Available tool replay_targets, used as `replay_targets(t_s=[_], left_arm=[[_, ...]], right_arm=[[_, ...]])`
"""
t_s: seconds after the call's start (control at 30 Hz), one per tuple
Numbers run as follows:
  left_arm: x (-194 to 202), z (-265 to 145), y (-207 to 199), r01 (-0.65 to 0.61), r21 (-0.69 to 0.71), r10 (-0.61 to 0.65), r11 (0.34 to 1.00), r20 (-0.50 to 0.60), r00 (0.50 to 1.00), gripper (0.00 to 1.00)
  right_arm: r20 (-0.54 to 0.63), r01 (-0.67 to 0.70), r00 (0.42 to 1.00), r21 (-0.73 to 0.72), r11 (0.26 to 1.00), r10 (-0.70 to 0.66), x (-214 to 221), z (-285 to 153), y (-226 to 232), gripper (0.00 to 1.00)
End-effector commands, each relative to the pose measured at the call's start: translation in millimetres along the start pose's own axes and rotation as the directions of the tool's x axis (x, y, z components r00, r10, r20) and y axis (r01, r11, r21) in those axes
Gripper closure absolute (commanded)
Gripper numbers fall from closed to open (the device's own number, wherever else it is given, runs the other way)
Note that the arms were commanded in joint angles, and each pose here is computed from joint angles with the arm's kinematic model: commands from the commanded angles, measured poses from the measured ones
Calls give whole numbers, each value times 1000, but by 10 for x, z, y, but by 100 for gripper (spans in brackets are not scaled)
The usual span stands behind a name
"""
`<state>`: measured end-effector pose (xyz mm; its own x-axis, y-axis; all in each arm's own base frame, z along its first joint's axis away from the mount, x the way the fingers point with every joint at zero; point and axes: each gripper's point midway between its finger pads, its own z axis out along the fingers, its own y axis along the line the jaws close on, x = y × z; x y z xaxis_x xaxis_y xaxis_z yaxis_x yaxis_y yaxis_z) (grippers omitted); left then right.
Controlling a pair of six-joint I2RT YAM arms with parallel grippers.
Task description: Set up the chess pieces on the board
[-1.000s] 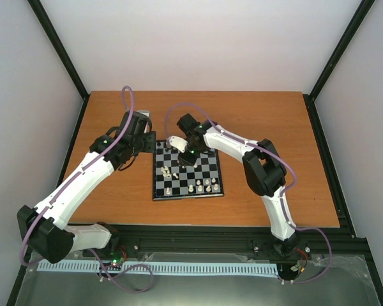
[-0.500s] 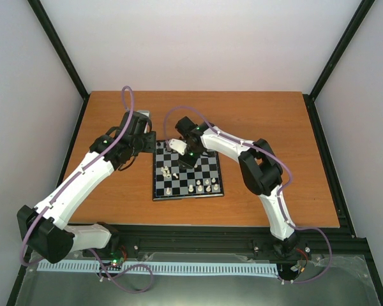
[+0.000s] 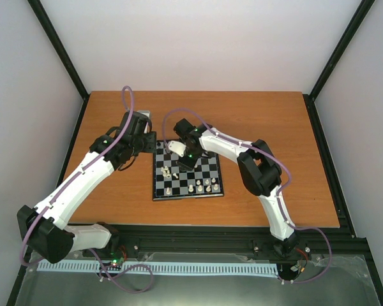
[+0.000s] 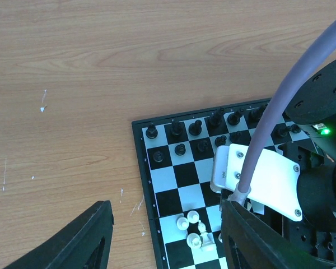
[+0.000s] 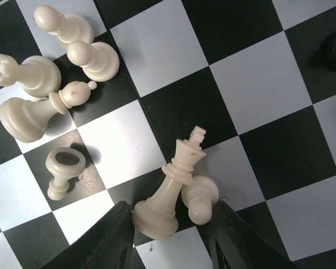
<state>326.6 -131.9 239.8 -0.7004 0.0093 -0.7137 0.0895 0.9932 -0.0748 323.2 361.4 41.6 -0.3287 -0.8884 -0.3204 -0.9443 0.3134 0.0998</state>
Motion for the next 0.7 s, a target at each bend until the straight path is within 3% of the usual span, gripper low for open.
replay_targets(t_s=[0.0, 0.37, 0.57, 0.67], left_arm=[[-53, -9, 2, 11, 8, -11, 1000, 15, 1000, 44], [-32, 6, -15, 8, 17, -8, 1000, 5, 1000, 43], [-29, 8, -19, 9, 17, -9, 1000, 3, 1000, 44], [-34, 4, -13, 11, 15, -11, 1000, 5, 1000, 44]], right_arm=[[-37, -4, 999, -8, 1000, 4, 63, 96, 74, 63], [-12, -21, 1000, 17, 1000, 21, 36, -164, 107, 50], [51, -32, 998, 14, 999, 31, -98, -414, 163, 53], [66, -39, 997, -6, 999, 39, -149, -430, 193, 60]])
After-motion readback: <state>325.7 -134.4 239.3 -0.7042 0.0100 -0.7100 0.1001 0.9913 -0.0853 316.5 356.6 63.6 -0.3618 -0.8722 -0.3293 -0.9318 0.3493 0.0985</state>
